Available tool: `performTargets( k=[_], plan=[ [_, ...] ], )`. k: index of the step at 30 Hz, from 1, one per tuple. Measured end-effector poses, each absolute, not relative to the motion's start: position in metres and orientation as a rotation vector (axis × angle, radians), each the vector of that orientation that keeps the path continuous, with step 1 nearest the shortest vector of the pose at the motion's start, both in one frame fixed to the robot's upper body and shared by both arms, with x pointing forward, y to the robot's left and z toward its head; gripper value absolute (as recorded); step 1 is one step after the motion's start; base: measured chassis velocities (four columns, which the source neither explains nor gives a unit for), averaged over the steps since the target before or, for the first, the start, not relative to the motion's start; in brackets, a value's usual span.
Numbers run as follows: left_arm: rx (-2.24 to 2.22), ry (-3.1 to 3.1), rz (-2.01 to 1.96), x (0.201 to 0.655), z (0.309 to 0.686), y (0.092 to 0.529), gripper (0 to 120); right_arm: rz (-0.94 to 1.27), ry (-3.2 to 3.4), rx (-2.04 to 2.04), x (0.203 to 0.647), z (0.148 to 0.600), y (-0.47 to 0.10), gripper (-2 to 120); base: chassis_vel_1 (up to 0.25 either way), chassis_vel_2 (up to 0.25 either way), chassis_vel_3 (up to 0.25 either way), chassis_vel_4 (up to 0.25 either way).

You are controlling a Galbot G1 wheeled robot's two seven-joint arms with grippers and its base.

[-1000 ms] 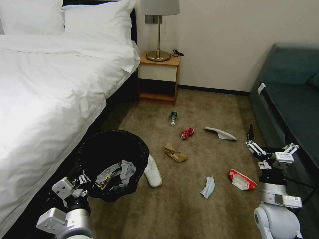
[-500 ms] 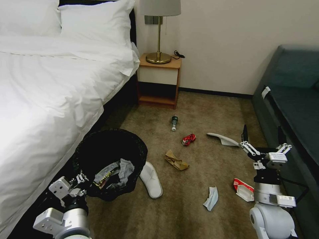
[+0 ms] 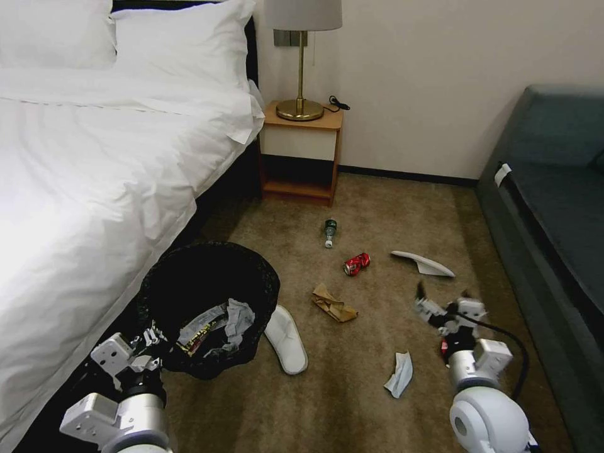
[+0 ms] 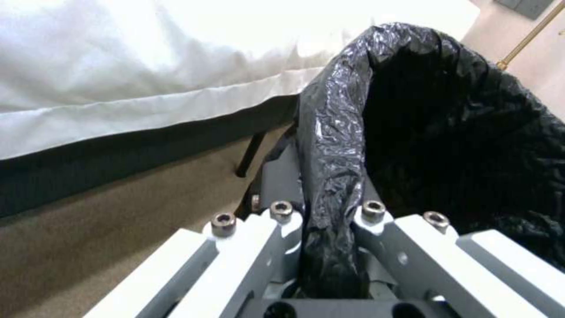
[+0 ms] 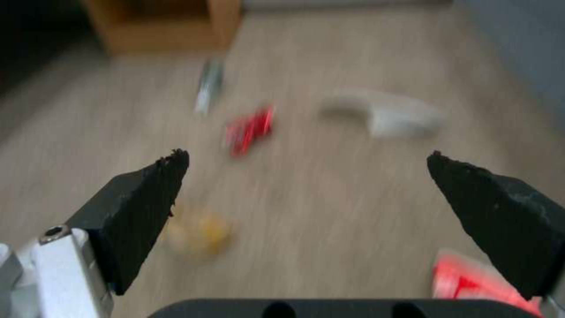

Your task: Pick up the trash bin, then pick up the garbage on the floor and place it into the trash bin.

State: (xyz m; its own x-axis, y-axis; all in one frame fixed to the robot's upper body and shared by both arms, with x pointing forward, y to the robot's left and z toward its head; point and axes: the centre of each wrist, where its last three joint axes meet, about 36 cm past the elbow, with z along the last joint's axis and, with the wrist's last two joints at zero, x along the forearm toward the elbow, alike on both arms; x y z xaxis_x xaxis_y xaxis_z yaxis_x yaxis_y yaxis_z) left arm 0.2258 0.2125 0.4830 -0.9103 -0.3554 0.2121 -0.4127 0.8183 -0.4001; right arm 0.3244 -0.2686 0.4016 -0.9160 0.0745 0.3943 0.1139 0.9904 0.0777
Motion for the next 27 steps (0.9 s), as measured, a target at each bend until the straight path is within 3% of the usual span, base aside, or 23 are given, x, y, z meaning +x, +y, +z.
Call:
performTargets(
  k=[7, 14, 27],
  plan=[
    [0.611, -2.872, 0.671, 0.224, 0.485, 0.212, 4, -0.267, -2.447, 0.024, 0.357, 0.382, -0.259, 100, 0.000, 0.000, 0.000, 0.000],
    [0.619, -2.870, 0.671, 0.223, 0.485, 0.212, 4, -0.188, -2.291, 0.069, 0.393, 0.320, -0.235, 100, 0.000, 0.000, 0.000, 0.000],
    [0.624, -2.870, 0.672, 0.224, 0.486, 0.212, 4, -0.118, -2.218, -0.029, 0.420, 0.270, -0.240, 100, 0.000, 0.000, 0.000, 0.000]
  ],
)
